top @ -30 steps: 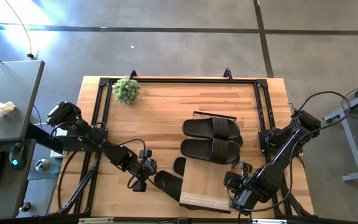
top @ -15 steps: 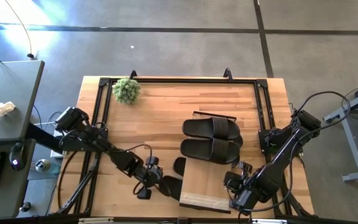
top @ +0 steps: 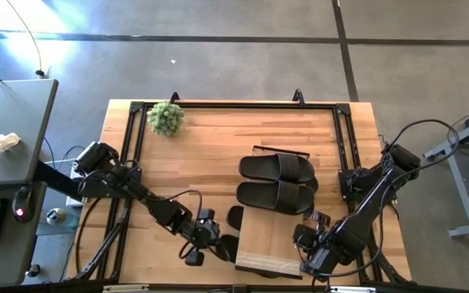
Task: Pick and place slides into the shelf
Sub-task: Adjust the black slides under the shelf
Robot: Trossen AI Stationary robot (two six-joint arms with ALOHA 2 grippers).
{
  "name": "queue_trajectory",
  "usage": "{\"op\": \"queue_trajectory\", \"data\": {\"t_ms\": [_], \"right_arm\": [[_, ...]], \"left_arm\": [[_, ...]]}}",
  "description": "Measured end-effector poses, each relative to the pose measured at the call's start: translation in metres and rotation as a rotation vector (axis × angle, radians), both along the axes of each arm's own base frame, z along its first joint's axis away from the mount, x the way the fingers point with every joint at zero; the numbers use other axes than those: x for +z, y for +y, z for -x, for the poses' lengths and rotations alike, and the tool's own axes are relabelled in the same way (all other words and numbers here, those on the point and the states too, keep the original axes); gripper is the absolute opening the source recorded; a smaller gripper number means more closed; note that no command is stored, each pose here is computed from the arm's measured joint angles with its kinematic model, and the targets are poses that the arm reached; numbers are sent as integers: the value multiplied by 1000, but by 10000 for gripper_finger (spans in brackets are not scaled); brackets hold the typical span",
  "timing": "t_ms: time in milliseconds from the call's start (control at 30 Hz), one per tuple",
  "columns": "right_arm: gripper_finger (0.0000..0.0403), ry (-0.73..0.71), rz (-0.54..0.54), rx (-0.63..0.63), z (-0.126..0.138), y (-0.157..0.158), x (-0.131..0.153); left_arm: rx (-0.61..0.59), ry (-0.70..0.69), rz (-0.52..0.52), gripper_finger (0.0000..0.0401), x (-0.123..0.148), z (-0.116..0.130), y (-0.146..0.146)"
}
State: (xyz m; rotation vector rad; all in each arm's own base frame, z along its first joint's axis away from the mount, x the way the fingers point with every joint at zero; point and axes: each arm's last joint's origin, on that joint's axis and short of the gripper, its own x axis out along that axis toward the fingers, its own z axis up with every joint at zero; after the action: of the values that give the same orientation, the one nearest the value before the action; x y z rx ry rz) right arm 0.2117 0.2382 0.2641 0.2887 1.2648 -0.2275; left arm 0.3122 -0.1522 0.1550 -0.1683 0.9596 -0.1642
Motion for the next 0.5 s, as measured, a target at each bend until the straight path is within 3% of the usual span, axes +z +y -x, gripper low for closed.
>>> {"op": "queue_trajectory", "data": {"t_ms": [500], "right_arm": [[0,1,-6,1,0,0,0]], "left_arm": [[-20,4,48,0,-16,-23,-13]]}}
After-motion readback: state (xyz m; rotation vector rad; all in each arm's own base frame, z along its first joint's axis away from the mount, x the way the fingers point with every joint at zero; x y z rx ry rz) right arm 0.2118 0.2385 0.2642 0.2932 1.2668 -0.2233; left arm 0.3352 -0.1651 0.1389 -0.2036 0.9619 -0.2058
